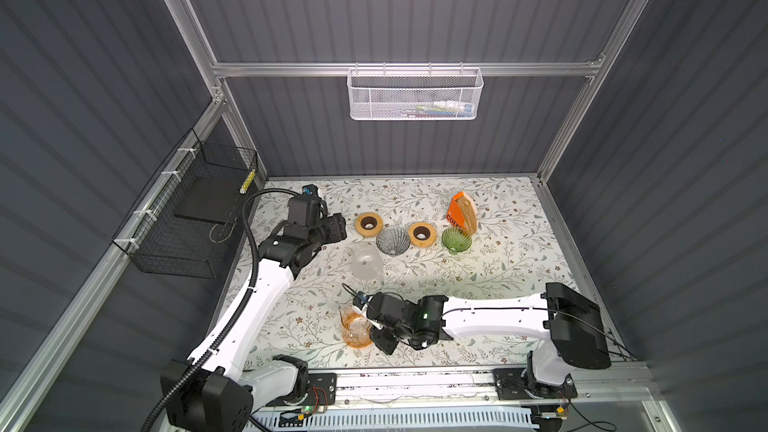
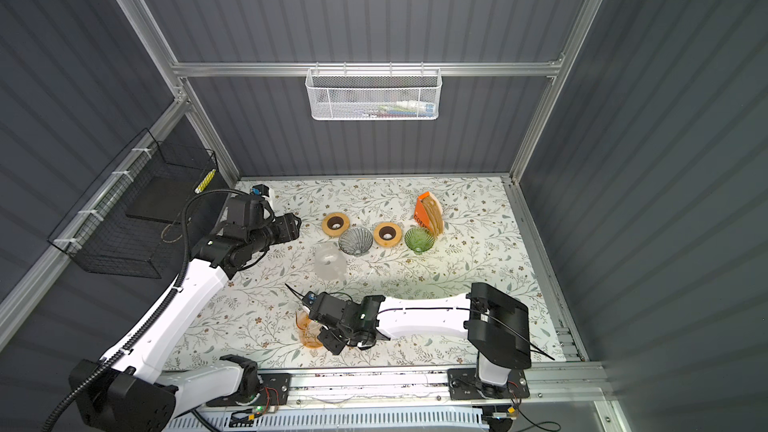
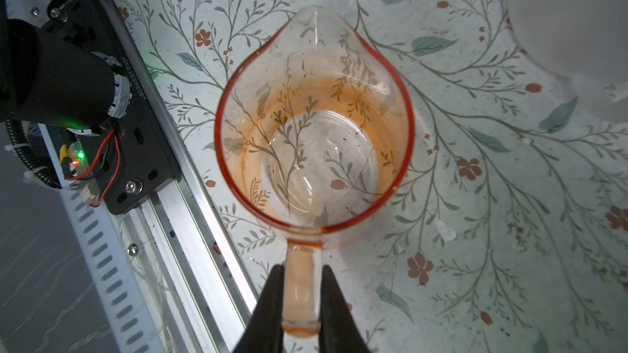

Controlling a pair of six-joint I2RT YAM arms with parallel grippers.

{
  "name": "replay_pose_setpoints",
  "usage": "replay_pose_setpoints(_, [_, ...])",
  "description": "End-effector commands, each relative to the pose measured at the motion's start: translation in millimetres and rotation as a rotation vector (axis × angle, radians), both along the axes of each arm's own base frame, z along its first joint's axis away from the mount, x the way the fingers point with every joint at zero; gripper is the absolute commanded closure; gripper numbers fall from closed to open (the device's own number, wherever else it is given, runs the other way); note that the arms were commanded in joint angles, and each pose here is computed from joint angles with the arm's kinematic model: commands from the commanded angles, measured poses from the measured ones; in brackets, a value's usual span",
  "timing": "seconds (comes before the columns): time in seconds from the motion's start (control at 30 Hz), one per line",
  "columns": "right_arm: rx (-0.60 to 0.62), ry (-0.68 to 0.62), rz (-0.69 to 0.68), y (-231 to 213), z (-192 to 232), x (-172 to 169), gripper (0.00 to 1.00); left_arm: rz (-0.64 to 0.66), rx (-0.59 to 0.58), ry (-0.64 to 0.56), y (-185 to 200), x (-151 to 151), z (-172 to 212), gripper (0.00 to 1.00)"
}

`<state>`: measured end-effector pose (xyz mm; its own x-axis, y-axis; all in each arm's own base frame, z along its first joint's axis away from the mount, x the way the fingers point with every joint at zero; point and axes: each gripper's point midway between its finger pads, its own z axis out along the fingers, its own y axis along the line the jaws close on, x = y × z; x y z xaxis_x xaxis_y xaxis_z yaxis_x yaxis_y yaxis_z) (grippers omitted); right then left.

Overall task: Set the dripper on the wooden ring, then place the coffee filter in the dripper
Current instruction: 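Lower the pitcher onto the table and open the right gripper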

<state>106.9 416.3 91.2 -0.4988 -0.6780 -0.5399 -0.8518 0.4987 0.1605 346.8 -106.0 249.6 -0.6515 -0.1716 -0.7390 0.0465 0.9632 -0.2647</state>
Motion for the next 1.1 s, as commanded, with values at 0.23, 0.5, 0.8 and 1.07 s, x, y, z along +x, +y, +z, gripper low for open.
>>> replay_pose_setpoints(0.23, [-0.010, -0.016, -0.026, -4, -5, 8, 0.84, -0.009, 0.022, 0.007, 1, 0, 0, 0.29])
replay_pose_setpoints(0.5, [-0.036, -0.017, -0.045, -12, -13, 11, 0.72, -0.006, 0.025, 0.006, 2, 1, 2, 0.29])
replay_pose_setpoints(0.8, [-0.071, -0.022, -0.085, -25, -19, 15, 0.64, -0.005, 0.028, 0.003, 3, 0, 4, 0.29])
replay_pose_setpoints(1.07, [-0.087, -0.036, -0.144, -39, -18, 32, 0.63, -0.004, 0.028, 0.003, 3, 0, 4, 0.29])
